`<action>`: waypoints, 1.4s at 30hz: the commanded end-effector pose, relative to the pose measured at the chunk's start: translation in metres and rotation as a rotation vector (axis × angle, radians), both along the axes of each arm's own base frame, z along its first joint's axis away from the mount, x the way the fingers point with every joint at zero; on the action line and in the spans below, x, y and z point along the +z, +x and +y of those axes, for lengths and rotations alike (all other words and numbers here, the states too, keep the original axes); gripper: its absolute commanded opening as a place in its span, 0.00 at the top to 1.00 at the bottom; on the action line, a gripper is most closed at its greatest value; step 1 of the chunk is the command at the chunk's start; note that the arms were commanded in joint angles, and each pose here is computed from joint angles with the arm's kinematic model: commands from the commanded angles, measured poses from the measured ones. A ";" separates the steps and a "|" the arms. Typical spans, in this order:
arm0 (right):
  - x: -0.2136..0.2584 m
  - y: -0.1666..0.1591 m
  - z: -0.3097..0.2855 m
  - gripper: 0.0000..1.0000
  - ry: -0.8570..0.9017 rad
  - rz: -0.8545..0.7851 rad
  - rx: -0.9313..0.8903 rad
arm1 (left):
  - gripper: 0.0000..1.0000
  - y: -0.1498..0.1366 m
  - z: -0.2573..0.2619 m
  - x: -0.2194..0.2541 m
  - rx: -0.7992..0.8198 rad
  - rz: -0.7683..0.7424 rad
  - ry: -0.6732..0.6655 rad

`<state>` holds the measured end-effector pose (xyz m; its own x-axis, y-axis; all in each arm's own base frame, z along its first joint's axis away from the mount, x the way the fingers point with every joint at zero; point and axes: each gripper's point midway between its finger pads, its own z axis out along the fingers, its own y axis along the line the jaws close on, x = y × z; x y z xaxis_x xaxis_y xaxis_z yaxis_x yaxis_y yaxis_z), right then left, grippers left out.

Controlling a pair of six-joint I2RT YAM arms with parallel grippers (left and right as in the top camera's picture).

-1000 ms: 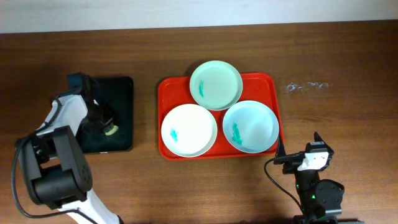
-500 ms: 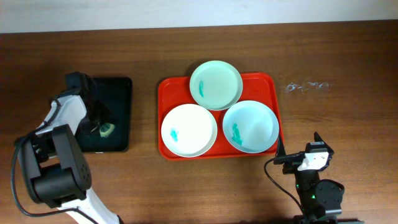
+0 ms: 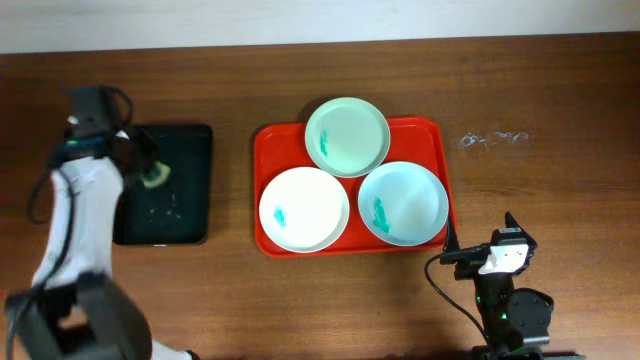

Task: Clean dirty plates on tray and stack at the side
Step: 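Reach the left gripper into the black tray and grasp the sponge, then carry the sponge with the left gripper onto the lower-left white plate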

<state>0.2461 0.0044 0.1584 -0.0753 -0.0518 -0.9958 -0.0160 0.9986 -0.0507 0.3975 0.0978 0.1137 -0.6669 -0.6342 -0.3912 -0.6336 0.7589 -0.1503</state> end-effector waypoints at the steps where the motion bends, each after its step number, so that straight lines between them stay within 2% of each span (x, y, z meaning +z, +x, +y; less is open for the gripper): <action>1: -0.003 0.000 -0.004 0.02 0.000 0.004 -0.019 | 1.00 -0.031 0.002 -0.080 -0.033 0.238 0.030; 3: -0.003 0.000 -0.004 0.02 0.000 0.004 -0.019 | 1.00 -0.033 0.001 -0.060 -0.057 0.248 0.030; 7: -0.003 0.000 -0.004 0.01 0.000 0.004 -0.019 | 1.00 -0.017 -0.048 0.040 -0.174 -0.011 -0.135; 10: -0.003 0.000 -0.004 0.02 0.000 0.004 -0.019 | 1.00 -0.027 -0.095 0.080 -0.297 -0.103 -0.183; 13: -0.003 0.000 -0.004 0.02 0.000 0.004 -0.019 | 1.00 -0.049 -0.159 0.060 -0.465 0.002 -0.206; 17: -0.003 0.000 -0.004 0.02 0.000 0.004 -0.019 | 1.00 -0.076 -0.256 -0.019 -0.653 0.145 -0.231; 21: -0.003 0.000 -0.004 0.02 0.000 0.004 -0.019 | 1.00 -0.082 -0.308 -0.077 -0.689 0.198 -0.208; 23: -0.003 0.000 -0.004 0.02 0.000 0.004 -0.019 | 0.99 -0.081 -0.316 -0.087 -0.710 0.198 -0.201; 26: -0.003 0.000 -0.004 0.02 0.000 0.004 -0.019 | 0.48 -0.074 -0.319 -0.085 -0.711 0.172 -0.203; 27: -0.003 0.000 -0.004 0.01 0.000 0.004 -0.019 | 0.27 -0.066 -0.318 -0.076 -0.704 0.155 -0.207; 28: -0.003 0.000 -0.004 0.02 0.000 0.004 -0.019 | 0.11 -0.059 -0.316 -0.062 -0.692 0.140 -0.212; 30: -0.003 0.000 -0.004 0.02 0.000 0.004 -0.019 | 0.00 -0.049 -0.307 -0.028 -0.663 0.110 -0.218; 34: -0.003 0.000 -0.004 0.02 0.000 0.004 -0.019 | 0.01 -0.027 -0.262 0.059 -0.586 -0.020 -0.215; 36: -0.003 0.000 -0.004 0.01 0.000 0.004 -0.019 | 0.01 -0.029 -0.222 0.089 -0.587 -0.073 -0.144; 38: -0.003 0.000 -0.004 0.02 0.000 0.004 -0.019 | 0.01 -0.041 -0.167 0.091 -0.477 -0.012 -0.014; 40: -0.003 0.000 -0.004 0.02 0.000 0.004 -0.019 | 0.01 -0.059 -0.139 0.080 -0.400 0.084 -0.024; 42: -0.003 0.000 -0.004 0.02 0.000 0.004 -0.019 | 0.01 -0.075 -0.137 0.065 -0.395 0.160 -0.043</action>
<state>0.2461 0.0045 0.1585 -0.0749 -0.0518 -0.9958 -0.0164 0.9986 -0.0507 0.3353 -0.0509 0.1984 -0.8889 -0.3459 -0.3003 -0.3050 0.9361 -0.1752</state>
